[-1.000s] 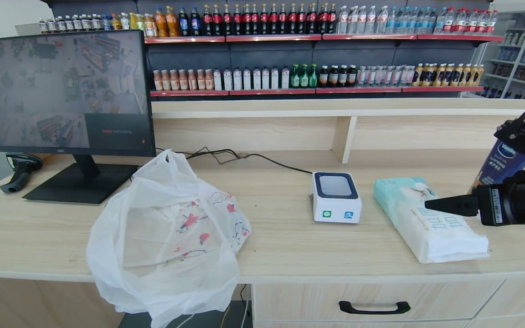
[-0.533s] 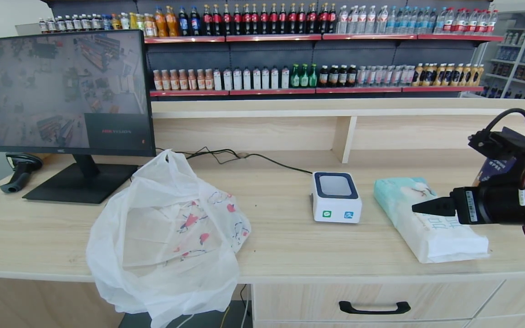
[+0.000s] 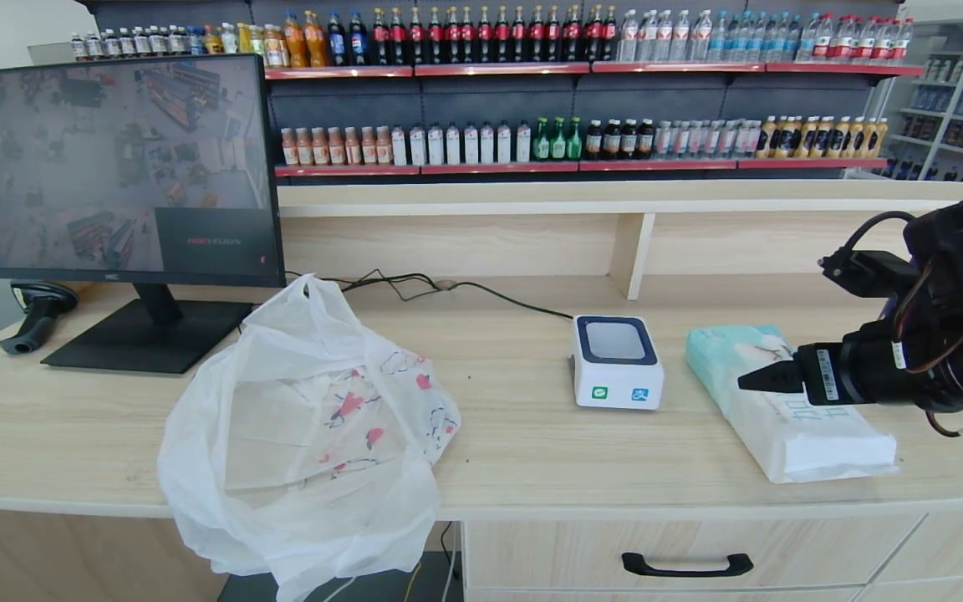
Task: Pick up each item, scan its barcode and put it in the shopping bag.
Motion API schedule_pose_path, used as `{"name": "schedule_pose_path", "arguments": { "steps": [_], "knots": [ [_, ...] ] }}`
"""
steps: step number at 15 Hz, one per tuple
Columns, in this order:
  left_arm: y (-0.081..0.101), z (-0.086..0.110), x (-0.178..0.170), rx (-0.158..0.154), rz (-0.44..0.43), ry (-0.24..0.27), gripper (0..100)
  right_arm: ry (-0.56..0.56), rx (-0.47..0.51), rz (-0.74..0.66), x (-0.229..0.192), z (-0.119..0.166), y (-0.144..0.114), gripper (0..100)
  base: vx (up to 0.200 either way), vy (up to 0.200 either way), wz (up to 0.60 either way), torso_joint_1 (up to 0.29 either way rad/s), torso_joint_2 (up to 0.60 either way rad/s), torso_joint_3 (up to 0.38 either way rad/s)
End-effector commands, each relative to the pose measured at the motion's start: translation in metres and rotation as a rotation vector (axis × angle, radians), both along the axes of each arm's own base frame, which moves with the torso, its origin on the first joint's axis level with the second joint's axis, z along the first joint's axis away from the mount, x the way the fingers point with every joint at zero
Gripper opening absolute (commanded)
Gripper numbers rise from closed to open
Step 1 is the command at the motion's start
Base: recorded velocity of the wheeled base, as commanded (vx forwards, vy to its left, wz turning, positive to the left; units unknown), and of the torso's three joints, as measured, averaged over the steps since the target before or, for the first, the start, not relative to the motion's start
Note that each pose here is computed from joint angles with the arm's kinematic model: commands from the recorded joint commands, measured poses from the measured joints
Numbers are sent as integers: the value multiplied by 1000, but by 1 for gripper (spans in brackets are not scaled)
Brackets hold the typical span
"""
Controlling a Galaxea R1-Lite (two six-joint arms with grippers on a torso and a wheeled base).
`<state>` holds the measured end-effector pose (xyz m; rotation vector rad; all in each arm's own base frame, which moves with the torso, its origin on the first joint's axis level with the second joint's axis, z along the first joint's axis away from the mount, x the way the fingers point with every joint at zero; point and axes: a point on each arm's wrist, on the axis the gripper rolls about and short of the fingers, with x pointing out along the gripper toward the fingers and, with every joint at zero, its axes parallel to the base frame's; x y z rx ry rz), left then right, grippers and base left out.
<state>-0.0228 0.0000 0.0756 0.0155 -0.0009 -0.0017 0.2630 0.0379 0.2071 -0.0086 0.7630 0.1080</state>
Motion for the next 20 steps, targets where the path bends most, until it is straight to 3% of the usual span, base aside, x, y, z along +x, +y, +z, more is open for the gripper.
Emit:
{"name": "schedule_pose_path", "arguments": {
  "steps": [1, 8, 17, 20],
  "knots": [
    [0, 0, 0, 0, 0, -1, 100, 0, -3, -8, 9, -1, 0, 100, 0, 0, 0, 0, 0, 0],
    [0, 0, 0, 0, 0, -1, 100, -16, -36, -52, 18, -4, -8, 100, 0, 0, 0, 0, 0, 0],
    [0, 0, 0, 0, 0, -1, 100, 86, -65, -51, 9, -32, -12, 100, 0, 0, 0, 0, 0, 0],
    [0, 0, 0, 0, -1, -1, 100, 41, -88, -79, 22, -43, -9, 100, 0, 0, 0, 0, 0, 0]
  ]
}}
